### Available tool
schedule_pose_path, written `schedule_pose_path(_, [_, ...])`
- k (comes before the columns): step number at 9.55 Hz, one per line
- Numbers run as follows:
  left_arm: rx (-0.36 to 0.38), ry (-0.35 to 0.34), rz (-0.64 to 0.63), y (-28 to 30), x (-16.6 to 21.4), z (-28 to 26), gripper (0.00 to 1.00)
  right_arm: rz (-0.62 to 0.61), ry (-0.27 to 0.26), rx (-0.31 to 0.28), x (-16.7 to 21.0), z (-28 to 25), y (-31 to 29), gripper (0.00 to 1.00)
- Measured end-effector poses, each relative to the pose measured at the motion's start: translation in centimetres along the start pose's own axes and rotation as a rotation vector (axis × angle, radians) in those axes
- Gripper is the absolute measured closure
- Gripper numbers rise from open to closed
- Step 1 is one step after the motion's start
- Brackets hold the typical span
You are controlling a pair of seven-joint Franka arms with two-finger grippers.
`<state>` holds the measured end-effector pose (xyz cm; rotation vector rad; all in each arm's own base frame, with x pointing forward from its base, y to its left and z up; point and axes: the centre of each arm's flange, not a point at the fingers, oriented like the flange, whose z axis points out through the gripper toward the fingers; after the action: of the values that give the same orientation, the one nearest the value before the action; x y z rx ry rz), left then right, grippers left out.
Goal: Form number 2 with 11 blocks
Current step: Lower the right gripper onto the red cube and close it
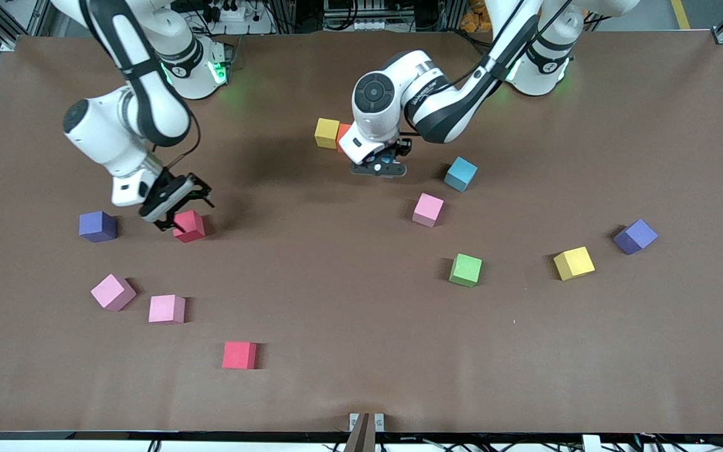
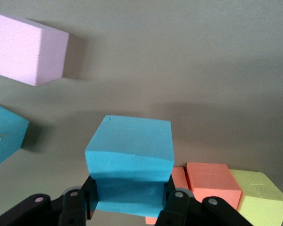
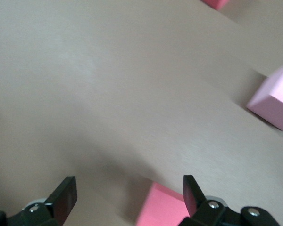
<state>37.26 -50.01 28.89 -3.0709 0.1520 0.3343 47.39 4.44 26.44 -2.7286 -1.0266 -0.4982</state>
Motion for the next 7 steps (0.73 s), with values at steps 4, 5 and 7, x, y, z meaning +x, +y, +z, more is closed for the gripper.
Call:
schedule_pose_path(4, [-0.024, -0.007, -0.03, 0.6, 1.2, 2.1, 0.45, 0.099, -0.079, -0.032, -2.8, 2.7, 4.3, 0.0])
schedule_pose_path(5, [-0.034, -0.012, -0.061, 1.0, 1.1, 2.5, 0.45, 0.129, -0.103, -0.018, -3.1, 3.8, 4.3, 0.0])
schedule_pose_path(7, [-0.049, -0.016, -0.121, 1.8, 0.7, 3.5, 0.45, 0.211, -0.125, 0.032, -2.7, 4.9, 4.3, 0.0])
